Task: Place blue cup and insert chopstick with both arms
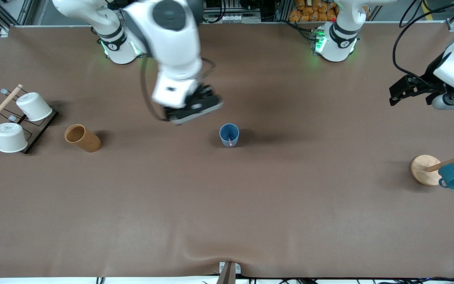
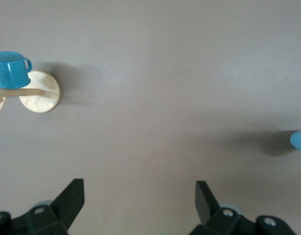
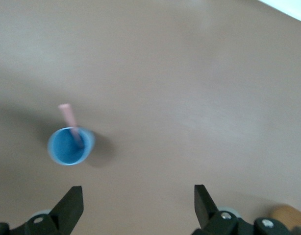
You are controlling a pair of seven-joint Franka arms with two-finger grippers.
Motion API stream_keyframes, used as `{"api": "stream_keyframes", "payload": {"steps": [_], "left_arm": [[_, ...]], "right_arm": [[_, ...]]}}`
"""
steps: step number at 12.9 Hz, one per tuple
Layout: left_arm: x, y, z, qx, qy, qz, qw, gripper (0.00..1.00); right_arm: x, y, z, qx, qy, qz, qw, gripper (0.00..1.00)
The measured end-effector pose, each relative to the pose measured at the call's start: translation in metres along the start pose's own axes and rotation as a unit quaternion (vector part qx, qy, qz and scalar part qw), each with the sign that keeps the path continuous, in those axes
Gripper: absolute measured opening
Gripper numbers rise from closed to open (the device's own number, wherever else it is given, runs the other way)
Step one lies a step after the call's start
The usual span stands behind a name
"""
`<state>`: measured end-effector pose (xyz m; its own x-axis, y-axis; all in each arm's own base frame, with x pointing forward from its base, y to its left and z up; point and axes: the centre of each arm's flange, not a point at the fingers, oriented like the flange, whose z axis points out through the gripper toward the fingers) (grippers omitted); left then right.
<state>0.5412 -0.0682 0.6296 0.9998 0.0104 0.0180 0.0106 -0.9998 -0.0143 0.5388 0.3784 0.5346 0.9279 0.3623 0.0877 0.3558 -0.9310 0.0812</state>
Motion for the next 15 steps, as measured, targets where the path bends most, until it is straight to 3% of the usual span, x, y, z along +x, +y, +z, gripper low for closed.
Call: {"api": "stream_keyframes", "payload": {"steps": [5,8,13,15], "left_arm": [[0.001,-0.003,-0.003,0.000,0.003,-0.003,1.000,1.00],[0.002,-0.005,-0.008,-0.001,0.009,-0.005,1.000,1.00],[0.004,-0.007,-0.006,-0.001,0.007,-0.007,1.000,1.00],[0.006,-0.007,-0.002,-0.001,0.003,-0.007,1.000,1.00]], "right_arm": [[0.011,0.190,0.004,-0.015,-0.013,0.092,0.996,1.00],[-0.001,0.253,-0.008,-0.021,-0.011,0.118,0.993,1.00],[-0.071,0.319,-0.078,-0.035,-0.024,0.110,0.993,1.00],[-0.106,0.349,-0.103,-0.005,-0.033,0.142,0.989,1.00]]}}
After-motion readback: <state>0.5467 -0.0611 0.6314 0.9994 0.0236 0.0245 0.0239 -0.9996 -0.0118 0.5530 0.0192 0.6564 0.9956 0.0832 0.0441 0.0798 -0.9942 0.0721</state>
